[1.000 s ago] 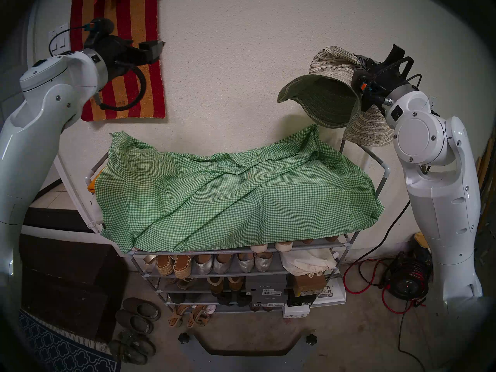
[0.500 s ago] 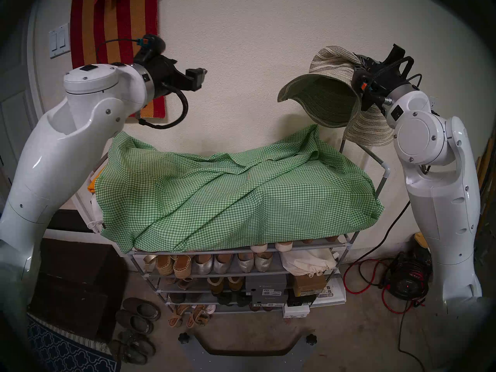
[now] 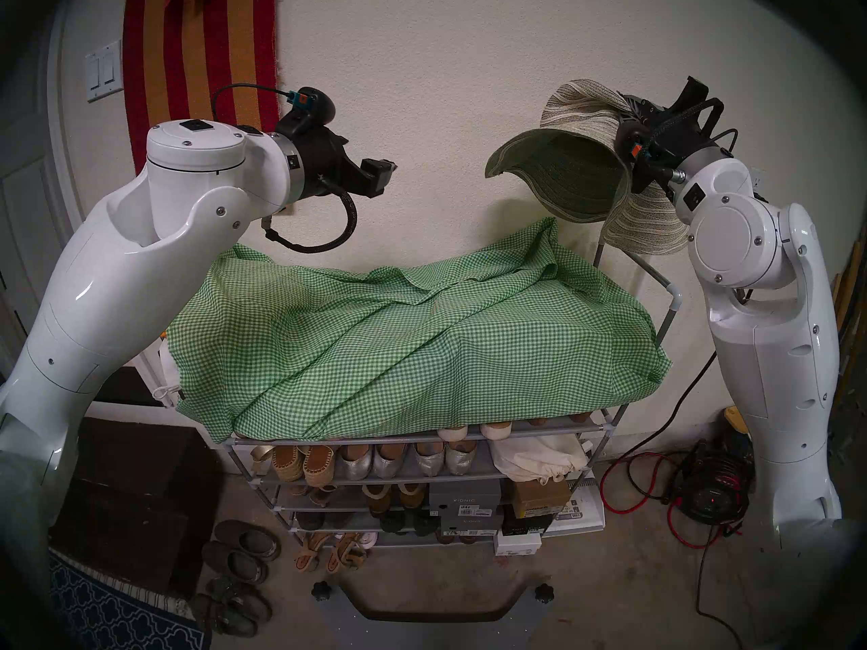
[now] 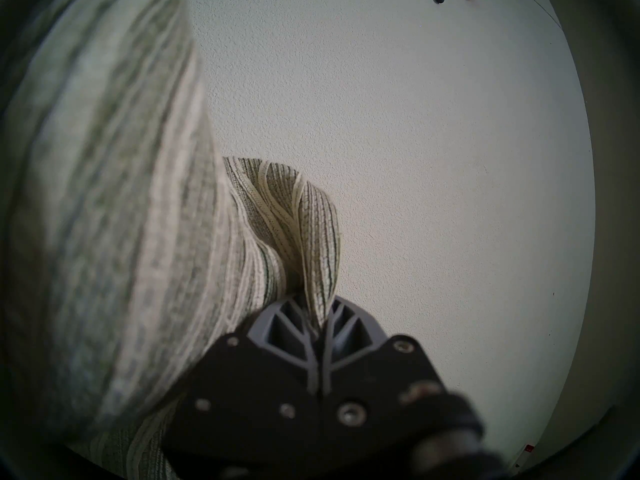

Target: Lift the object off the cloth, cover the shoe rack with the cloth, put the object back

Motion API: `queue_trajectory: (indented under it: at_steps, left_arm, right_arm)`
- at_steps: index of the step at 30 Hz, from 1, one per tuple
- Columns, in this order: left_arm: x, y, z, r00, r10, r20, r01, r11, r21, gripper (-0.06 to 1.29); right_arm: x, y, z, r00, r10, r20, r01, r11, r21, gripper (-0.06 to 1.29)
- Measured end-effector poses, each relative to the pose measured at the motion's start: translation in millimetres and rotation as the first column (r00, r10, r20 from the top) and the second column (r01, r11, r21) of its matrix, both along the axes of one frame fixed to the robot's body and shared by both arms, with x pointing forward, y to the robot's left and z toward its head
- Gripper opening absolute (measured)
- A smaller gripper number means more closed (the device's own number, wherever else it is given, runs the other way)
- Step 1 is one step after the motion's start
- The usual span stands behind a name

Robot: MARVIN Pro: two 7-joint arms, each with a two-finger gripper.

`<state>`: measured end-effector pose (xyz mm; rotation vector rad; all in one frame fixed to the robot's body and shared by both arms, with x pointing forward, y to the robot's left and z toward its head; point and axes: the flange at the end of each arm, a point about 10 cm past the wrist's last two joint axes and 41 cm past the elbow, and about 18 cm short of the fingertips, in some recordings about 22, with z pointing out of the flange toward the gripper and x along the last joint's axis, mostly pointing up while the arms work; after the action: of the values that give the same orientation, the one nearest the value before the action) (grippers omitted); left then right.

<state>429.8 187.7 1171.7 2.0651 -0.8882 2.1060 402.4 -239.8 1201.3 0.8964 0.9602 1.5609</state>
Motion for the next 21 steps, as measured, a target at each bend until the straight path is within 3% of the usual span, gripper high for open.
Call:
queue_trajectory:
  at_steps: [4,12,21]
  left_arm:
    - [-4.2,-0.9,-0.6,1.0,-0.016,0.004,0.016,1.0,0.012,1.27]
    - [-2.4,1.5,6.8,0.995,0.062,0.077,-0.06,0.998,-0.034,1.27]
    - [-2.2,-1.0,6.8,0.993,0.076,0.091,-0.071,0.996,-0.052,1.27]
  right_arm:
    - [0.0,0.0,0.1,1.0,0.0,0.001,0.0,1.0,0.0,-0.02]
    - [-0.1,-0.1,0.4,1.0,0.0,0.002,0.0,1.0,0.0,-0.02]
    - [-0.2,-0.1,0.5,1.0,0.0,0.003,0.0,1.0,0.001,-0.02]
